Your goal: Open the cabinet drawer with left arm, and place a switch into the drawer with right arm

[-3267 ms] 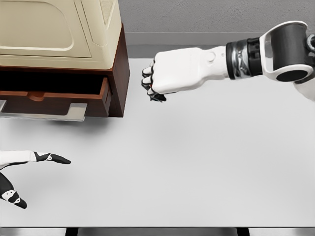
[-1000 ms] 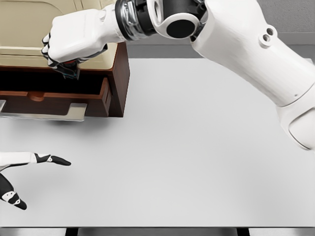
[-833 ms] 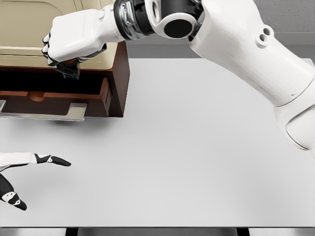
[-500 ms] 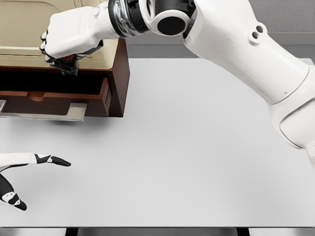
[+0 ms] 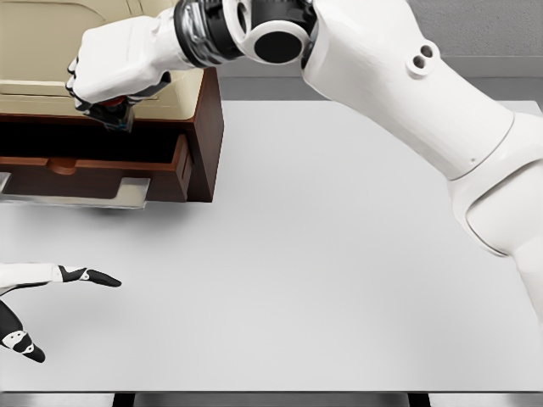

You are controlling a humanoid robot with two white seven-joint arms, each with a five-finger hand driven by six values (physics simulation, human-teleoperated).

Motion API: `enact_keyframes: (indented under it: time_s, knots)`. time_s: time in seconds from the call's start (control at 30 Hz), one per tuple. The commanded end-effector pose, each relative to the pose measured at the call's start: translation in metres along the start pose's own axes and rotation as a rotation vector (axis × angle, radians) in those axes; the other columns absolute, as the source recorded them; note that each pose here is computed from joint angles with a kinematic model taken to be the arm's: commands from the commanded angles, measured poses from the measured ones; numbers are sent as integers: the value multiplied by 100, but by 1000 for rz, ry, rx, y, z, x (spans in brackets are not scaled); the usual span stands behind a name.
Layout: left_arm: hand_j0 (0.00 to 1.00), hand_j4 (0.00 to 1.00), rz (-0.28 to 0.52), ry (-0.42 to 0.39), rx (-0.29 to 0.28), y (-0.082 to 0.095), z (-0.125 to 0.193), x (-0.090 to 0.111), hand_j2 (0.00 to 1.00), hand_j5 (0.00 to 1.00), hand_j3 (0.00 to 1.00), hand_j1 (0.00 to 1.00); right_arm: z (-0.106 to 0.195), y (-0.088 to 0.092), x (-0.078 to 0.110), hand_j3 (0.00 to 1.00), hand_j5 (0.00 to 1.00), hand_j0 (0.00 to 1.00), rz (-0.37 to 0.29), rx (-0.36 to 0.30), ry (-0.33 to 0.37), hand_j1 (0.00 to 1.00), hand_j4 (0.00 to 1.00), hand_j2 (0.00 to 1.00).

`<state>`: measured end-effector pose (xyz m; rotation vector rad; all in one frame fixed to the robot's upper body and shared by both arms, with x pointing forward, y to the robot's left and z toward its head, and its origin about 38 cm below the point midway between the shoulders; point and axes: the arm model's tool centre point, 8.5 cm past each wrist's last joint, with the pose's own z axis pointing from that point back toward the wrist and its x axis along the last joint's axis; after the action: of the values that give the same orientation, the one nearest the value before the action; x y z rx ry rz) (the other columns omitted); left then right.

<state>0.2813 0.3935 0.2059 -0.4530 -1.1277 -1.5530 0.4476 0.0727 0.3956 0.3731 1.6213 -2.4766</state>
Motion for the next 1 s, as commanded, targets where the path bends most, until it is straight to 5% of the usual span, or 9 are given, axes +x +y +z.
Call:
enact_keyframes:
  time_s: [0.0, 0.13, 0.3, 0.4, 0.43, 0.83, 0.97]
  knots:
    - [100, 100, 5, -3, 5, 1, 0, 0, 100, 100, 100, 100, -1, 0, -1, 31, 31, 31, -5, 1, 3, 31, 31, 31]
    - [100, 100, 5, -3, 5, 1, 0, 0, 100, 100, 100, 100, -6, 2, -1, 31, 31, 31, -12, 8, 2, 31, 31, 31]
    - [100, 100, 11, 0, 1, -1, 0, -1, 100, 100, 100, 100, -8, 1, 0, 43, 43, 43, 6, 18, 8, 43, 43, 43]
    - [100, 100, 11, 0, 1, -1, 0, -1, 100, 100, 100, 100, -8, 4, -2, 75, 75, 75, 40, 47, 31, 75, 75, 75]
    - [100, 100, 11, 0, 1, -1, 0, -1, 100, 100, 100, 100, -9, 3, -2, 98, 98, 98, 43, 47, 30, 98, 98, 98]
    - [100, 100, 10, 1, 0, -1, 0, -1, 100, 100, 100, 100, -17, 4, 6, 100, 100, 100, 72, 68, 16, 100, 100, 100]
    - [100, 100, 10, 1, 0, -1, 0, -1, 100, 100, 100, 100, -16, -9, 17, 100, 100, 100, 116, 47, -9, 100, 100, 100]
